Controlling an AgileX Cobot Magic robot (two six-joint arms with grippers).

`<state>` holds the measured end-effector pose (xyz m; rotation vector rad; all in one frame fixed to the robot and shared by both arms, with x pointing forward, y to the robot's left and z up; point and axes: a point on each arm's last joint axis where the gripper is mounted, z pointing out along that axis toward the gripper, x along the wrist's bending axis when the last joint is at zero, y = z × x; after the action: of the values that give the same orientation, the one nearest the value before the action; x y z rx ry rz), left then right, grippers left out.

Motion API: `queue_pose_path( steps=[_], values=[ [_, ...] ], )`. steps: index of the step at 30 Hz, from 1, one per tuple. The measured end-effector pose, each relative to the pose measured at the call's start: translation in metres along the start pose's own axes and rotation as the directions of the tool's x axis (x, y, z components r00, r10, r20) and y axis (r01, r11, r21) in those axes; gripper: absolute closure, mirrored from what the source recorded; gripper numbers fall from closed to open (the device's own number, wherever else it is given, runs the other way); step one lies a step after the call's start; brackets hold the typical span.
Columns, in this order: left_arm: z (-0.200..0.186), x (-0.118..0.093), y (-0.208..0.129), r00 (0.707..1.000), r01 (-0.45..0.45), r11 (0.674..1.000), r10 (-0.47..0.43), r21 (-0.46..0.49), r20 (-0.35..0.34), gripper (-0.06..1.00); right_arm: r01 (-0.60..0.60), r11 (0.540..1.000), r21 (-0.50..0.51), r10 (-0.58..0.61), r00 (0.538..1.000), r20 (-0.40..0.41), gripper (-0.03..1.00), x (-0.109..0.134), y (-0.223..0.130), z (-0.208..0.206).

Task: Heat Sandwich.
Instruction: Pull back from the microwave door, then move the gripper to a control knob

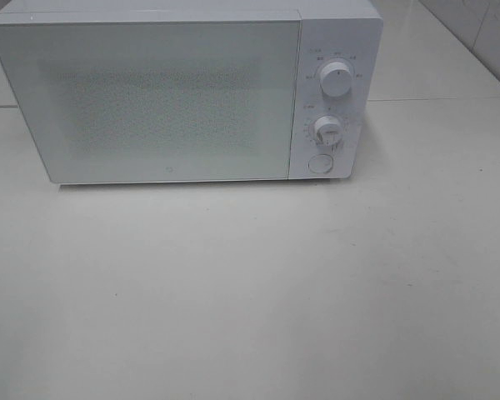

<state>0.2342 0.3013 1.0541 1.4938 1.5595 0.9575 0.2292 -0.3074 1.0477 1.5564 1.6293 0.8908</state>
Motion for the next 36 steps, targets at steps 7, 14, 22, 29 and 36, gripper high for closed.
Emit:
queue_pose_path(
  steps=[7, 14, 22, 29, 36],
  values=[
    [0.0, 0.0, 0.0, 1.0, 0.0, 1.0, 0.0, 0.0, 0.0, -0.04, 0.0, 1.0, 0.0, 0.0, 1.0, -0.001, 0.2, 0.0, 0.0, 0.0],
    [0.0, 0.0, 0.0, 1.0, 0.0, 1.0, 0.0, 0.0, 0.0, -0.05, -0.004, 1.0, -0.014, 0.004, 1.0, -0.01, 0.2, 0.001, 0.003, 0.0],
    [0.0, 0.0, 0.0, 1.0, 0.0, 1.0, 0.0, 0.0, 0.0, -0.05, -0.002, 0.997, -0.079, 0.0, 1.0, -0.026, 0.2, 0.004, 0.032, 0.015],
    [0.0, 0.0, 0.0, 1.0, 0.0, 1.0, 0.0, 0.0, 0.0, -0.05, 0.005, 0.996, -0.084, -0.008, 0.999, -0.035, 0.2, 0.007, 0.05, 0.04],
    [0.0, 0.0, 0.0, 1.0, 0.0, 1.0, 0.0, 0.0, 0.0, -0.05, 0.012, 0.997, -0.072, -0.015, 0.999, -0.041, 0.2, 0.01, 0.06, 0.064]
  ],
)
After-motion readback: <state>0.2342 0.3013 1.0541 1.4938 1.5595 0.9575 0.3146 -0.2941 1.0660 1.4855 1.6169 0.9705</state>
